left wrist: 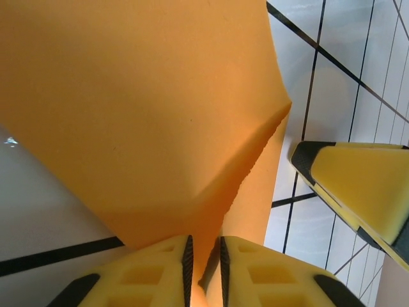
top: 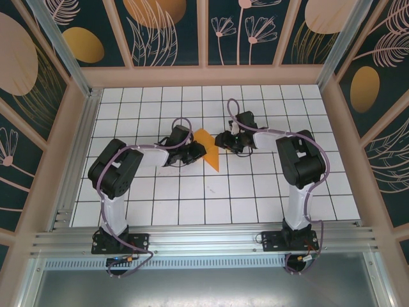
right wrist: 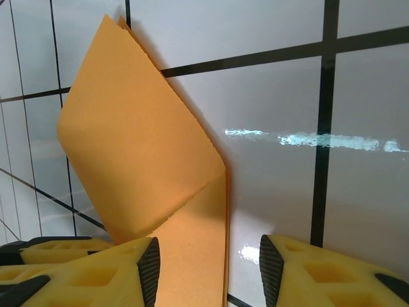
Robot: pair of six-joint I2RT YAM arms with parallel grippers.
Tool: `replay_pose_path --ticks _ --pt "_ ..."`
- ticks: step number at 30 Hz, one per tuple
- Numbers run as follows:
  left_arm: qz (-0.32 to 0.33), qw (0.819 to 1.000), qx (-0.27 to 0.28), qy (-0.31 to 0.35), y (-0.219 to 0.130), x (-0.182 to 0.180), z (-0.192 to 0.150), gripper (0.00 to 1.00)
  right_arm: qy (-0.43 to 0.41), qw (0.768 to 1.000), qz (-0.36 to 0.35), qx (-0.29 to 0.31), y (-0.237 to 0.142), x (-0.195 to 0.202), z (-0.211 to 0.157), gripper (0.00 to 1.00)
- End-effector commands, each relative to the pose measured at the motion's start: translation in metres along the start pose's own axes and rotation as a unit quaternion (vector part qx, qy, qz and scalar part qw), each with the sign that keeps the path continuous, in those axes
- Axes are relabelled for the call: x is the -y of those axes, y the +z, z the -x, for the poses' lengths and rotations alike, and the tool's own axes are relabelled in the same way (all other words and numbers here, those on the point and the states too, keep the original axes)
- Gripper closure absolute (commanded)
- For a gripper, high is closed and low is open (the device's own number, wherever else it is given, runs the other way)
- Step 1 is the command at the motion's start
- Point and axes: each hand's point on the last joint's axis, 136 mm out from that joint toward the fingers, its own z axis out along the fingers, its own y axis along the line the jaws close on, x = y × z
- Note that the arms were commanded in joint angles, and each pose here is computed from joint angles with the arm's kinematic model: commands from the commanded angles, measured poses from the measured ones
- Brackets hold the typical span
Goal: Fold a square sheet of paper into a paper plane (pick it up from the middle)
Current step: Fourth fold the wing at the center of the table.
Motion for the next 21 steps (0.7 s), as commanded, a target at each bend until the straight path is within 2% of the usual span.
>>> replay_pose_path --ticks 1,6,11,15,18,21 --pt "-0.016 1.000 -0.001 0.015 0.006 0.010 0.003 0.86 0.009 0.999 0.036 0.019 -0.016 -0.013 0.007 0.50" --pt "-0.012 0.998 -0.007 0.058 0.003 0.013 0.002 1.00 0.008 0.998 0.042 0.052 -0.040 -0.019 0.011 0.45" --pt "0.017 0.987 -0.044 0.154 -0.005 0.006 -0.009 1.00 -0.001 0.996 0.032 0.077 -0.066 -0.015 0.001 0.37" --pt "0.022 0.968 -0.096 0.230 -0.010 -0.002 -0.027 1.00 -0.008 0.997 0.030 0.073 -0.079 -0.008 -0.019 0.28" --pt "0.007 0.958 -0.125 0.258 -0.013 -0.002 -0.038 1.00 -0.007 0.998 0.037 0.056 -0.081 -0.003 -0.038 0.26" --pt "-0.001 0.956 -0.131 0.262 -0.013 0.001 -0.039 1.00 0.001 0.997 0.067 0.030 -0.079 -0.005 -0.060 0.26"
